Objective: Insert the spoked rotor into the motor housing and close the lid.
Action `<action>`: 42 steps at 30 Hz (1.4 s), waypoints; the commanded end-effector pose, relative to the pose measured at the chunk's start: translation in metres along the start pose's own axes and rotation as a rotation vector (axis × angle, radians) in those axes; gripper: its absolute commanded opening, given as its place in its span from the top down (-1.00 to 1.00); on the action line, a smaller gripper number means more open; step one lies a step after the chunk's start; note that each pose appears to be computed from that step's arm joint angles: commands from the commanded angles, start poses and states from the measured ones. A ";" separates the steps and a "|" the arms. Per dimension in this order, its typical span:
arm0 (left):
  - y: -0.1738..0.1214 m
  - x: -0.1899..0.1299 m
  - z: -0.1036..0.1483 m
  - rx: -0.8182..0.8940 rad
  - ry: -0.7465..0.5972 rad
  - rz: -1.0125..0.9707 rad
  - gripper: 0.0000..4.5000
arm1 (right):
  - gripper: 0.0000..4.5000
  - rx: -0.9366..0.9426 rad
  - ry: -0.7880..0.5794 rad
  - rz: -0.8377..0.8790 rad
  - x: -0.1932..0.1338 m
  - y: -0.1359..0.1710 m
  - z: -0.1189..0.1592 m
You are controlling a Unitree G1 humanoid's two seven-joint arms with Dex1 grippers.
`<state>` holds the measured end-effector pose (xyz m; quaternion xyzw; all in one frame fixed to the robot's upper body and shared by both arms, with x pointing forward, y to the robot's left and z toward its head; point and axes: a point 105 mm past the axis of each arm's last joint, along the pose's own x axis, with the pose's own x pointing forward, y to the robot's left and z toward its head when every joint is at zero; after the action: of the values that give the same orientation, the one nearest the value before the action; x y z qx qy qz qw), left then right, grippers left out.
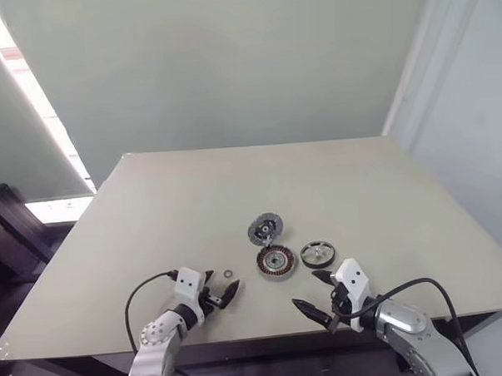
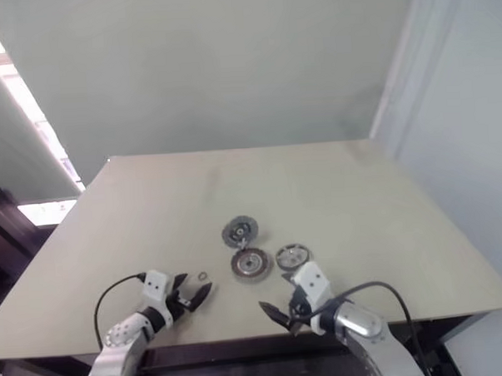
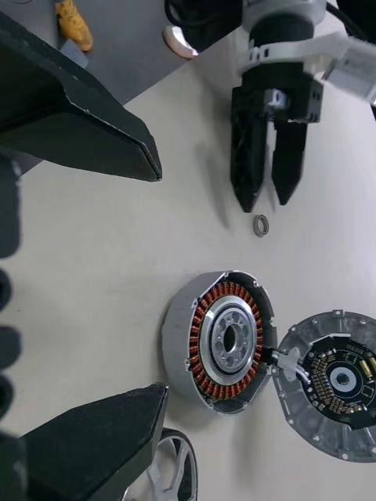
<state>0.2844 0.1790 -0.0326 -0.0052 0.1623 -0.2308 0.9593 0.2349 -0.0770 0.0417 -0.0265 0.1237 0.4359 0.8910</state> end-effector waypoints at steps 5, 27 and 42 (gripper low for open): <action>0.001 0.014 0.017 0.055 -0.046 0.000 -0.98 | -1.00 -0.031 -0.053 0.001 -0.001 0.005 0.015; 0.005 0.021 0.007 0.072 -0.015 0.009 0.69 | -1.00 -0.038 -0.050 -0.012 -0.003 0.002 0.016; 0.004 0.012 0.060 0.139 -0.238 -0.162 0.84 | -1.00 -0.041 -0.053 -0.020 -0.003 0.000 0.016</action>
<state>0.3050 0.1769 -0.0107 0.0074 0.0928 -0.2969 0.9504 0.2309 -0.0779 0.0413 -0.0259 0.1254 0.4291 0.8941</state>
